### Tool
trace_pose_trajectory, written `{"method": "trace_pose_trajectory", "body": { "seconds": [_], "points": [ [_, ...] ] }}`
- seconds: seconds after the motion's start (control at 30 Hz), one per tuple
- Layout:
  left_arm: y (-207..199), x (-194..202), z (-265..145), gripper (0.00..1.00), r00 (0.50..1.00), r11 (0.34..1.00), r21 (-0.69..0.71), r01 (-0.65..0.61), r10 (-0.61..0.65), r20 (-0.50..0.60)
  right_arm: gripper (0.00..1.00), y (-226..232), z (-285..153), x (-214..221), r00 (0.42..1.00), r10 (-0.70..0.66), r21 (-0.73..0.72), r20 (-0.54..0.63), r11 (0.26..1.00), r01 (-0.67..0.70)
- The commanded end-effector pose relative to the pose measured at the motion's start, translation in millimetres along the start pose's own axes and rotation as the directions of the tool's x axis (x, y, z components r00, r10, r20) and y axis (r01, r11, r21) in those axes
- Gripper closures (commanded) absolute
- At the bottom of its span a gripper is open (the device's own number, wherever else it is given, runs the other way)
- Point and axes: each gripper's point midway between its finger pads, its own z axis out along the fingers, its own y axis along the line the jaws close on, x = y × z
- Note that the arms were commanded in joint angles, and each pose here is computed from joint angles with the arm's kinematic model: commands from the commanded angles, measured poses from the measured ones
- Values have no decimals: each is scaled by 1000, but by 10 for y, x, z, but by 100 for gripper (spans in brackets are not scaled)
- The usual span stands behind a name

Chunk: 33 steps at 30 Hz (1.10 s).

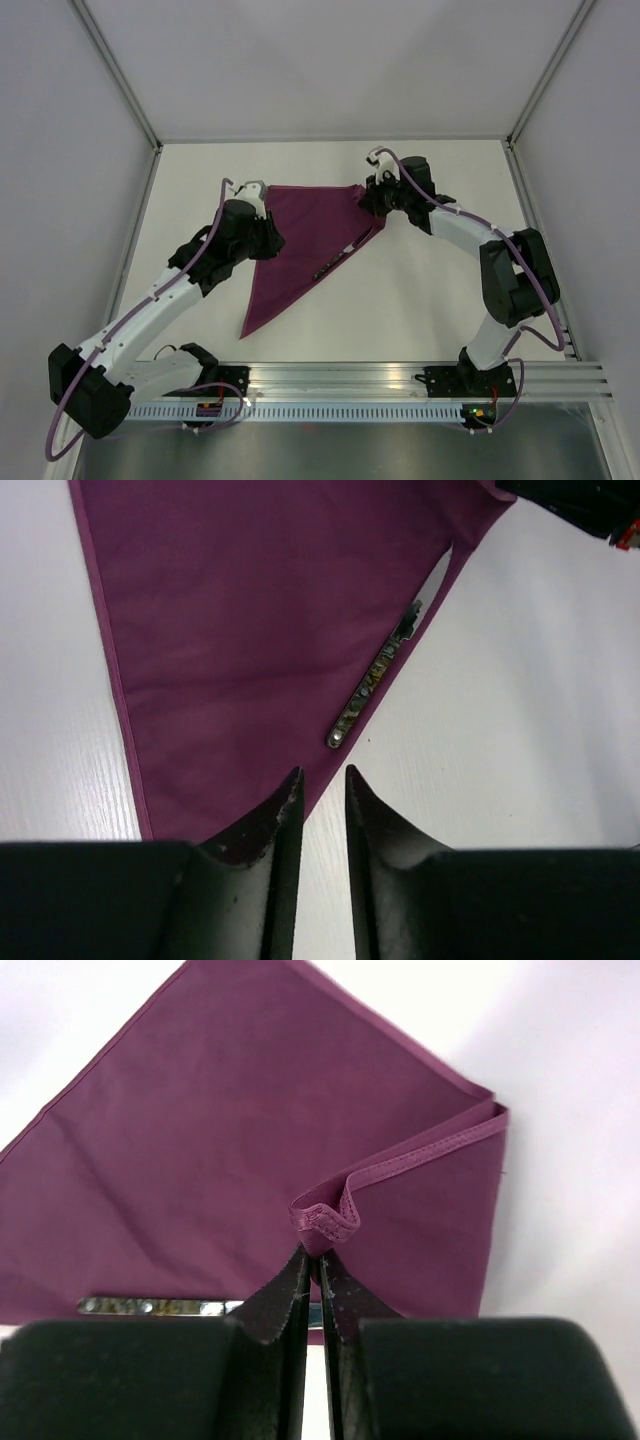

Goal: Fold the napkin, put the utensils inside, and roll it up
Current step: Fold the napkin

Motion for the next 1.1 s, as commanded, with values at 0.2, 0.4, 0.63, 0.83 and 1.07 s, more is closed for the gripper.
{"method": "trace_pose_trajectory", "body": {
  "seconds": [0.2, 0.4, 0.63, 0.83, 1.07],
  "points": [
    [352, 263, 22, 87, 981, 974, -123, 192, -189, 37, 88, 577, 18, 51, 988, -151, -91, -14, 985, 149],
    [389, 278, 47, 89, 978, 969, -136, 208, -204, 39, 88, 834, 52, 200, 975, -216, -149, -51, 967, 206],
    [477, 350, 123, 91, 975, 963, -152, 223, -223, 18, 89, 1122, 117, 394, 950, -300, -198, -80, 939, 280],
    [504, 375, 152, 91, 973, 963, -144, 229, -230, 9, 89, 1207, 157, 490, 940, -326, -222, -97, 928, 299],
    [503, 412, 229, 90, 973, 965, -131, 227, -231, -14, 89, 1286, 184, 571, 933, -344, -240, -108, 919, 312]
  ]
}}
